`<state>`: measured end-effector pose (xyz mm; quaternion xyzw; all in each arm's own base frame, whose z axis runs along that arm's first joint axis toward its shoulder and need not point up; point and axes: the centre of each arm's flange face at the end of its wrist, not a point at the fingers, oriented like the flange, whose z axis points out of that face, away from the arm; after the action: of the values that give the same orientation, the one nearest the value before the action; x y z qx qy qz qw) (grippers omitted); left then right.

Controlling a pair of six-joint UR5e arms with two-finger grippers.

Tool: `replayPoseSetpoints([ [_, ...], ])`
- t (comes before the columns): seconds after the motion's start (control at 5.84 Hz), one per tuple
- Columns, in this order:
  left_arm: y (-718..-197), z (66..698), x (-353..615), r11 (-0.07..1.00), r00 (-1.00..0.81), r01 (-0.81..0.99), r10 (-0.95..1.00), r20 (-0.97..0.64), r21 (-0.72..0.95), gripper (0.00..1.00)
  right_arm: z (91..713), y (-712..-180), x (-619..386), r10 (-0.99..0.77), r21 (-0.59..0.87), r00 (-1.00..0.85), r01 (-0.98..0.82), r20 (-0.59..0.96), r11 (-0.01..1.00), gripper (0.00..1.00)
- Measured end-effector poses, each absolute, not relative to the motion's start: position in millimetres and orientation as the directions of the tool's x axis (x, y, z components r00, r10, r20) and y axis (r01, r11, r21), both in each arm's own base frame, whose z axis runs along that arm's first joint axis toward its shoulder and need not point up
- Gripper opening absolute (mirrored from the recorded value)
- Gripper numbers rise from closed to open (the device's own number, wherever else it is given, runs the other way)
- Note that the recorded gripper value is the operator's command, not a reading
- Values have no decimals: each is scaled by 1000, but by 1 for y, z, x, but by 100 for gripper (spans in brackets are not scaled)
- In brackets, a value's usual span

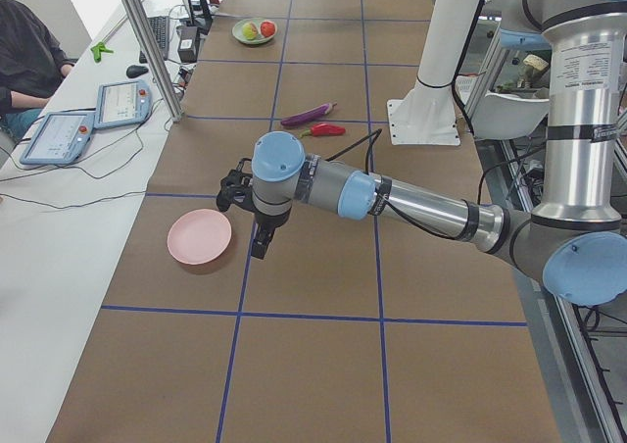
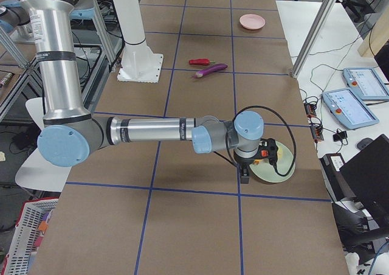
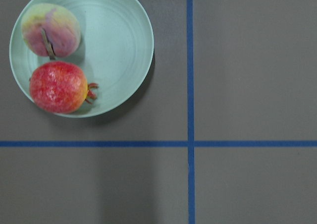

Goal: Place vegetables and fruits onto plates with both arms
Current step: 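Withdraw the right gripper from the green plate, then reach the left gripper down and grasp the red chili pepper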

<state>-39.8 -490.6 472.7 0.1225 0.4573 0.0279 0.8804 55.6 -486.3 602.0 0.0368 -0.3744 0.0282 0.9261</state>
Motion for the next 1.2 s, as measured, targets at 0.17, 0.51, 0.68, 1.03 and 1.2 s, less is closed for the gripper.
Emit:
replayPoseSetpoints([
  [0.17, -504, 442, -8, 968, 556, 39, 185, -811, 248, 100, 601, -470, 59, 26, 46, 744, -76, 668, 996, 99],
  [0.51, -532, 360, 108, 979, 495, -30, 188, -848, 200, 100, 599, -461, 62, 25, 50, 759, -76, 650, 996, 99],
  [0.68, -532, 325, 165, 986, 478, -56, 165, -863, 157, 100, 600, -458, 61, 26, 48, 761, -75, 649, 996, 99],
  [1.03, -509, 258, 305, 995, 522, -59, 102, -847, 83, 100, 602, -456, 62, 27, 46, 761, -75, 648, 996, 99],
  [1.2, -490, 234, 387, 998, 562, -46, 70, -824, 53, 100, 602, -456, 62, 27, 46, 761, -75, 648, 996, 99],
])
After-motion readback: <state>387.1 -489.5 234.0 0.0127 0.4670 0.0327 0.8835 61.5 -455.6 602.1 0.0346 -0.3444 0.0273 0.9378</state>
